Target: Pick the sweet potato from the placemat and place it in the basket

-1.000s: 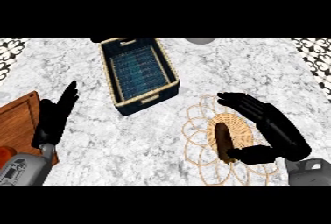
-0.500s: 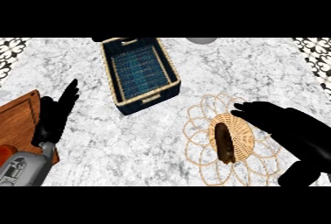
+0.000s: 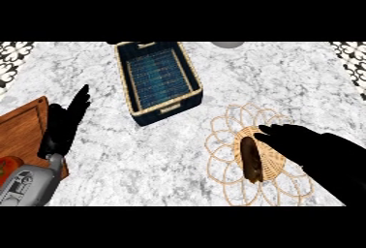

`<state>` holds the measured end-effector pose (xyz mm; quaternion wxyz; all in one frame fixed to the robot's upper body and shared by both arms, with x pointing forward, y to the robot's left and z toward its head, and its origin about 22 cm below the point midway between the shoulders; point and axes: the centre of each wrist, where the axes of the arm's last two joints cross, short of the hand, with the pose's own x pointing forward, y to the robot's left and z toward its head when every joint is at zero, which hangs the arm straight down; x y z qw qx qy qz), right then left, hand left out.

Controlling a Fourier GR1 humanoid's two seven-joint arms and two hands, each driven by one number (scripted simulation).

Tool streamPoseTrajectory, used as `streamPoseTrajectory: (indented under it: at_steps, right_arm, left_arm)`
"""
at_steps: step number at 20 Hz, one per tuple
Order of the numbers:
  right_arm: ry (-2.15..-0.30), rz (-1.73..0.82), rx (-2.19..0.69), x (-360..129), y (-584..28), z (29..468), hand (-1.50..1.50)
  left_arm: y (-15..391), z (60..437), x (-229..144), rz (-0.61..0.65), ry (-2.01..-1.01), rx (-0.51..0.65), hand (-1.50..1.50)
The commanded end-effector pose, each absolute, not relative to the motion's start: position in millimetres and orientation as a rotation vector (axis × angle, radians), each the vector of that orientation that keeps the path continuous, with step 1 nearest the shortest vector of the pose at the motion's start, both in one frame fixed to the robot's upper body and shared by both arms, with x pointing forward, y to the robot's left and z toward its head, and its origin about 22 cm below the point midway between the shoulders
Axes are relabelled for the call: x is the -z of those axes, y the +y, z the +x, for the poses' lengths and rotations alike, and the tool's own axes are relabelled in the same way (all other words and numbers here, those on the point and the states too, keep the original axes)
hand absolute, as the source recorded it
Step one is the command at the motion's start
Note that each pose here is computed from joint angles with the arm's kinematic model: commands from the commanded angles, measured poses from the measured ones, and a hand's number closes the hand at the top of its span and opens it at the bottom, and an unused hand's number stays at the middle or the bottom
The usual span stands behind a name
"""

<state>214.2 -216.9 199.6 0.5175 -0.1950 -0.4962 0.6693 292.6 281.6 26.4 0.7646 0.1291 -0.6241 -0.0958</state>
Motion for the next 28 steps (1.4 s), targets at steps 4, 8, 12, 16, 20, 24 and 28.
streamPoseTrajectory:
  at_steps: [4, 8, 12, 16, 20, 24, 28]
  right_arm:
    - [-1.251, -0.556, -1.533, -197.2, -206.6, 224.3, -1.50]
    - [-1.234, -0.588, -1.539, -179.9, -212.0, 230.8, -1.50]
    - [-1.219, -0.587, -1.529, -163.5, -229.1, 231.8, -1.50]
    - [-1.211, -0.546, -1.509, -131.3, -226.7, 225.5, -1.50]
    - [-1.189, -0.540, -1.534, -124.5, -226.5, 243.7, -1.50]
    - [-1.221, -0.555, -1.533, -111.4, -220.9, 243.9, -1.50]
    - [-1.207, -0.566, -1.552, -79.5, -219.3, 256.4, -1.50]
  left_arm:
    - [280.5, 299.0, -31.8, 0.265, -1.363, 0.208, 0.00]
    - [273.4, 303.8, -32.8, 0.261, -1.357, 0.218, 0.00]
    - [280.0, 293.7, -11.1, 0.275, -1.356, 0.224, 0.00]
    - [279.1, 284.5, -26.1, 0.284, -1.357, 0.213, 0.00]
    - [302.9, 298.4, -40.1, 0.284, -1.348, 0.217, 0.00]
    - [268.4, 303.3, -16.4, 0.257, -1.362, 0.201, 0.00]
    - [283.9, 300.7, -18.8, 0.267, -1.360, 0.212, 0.00]
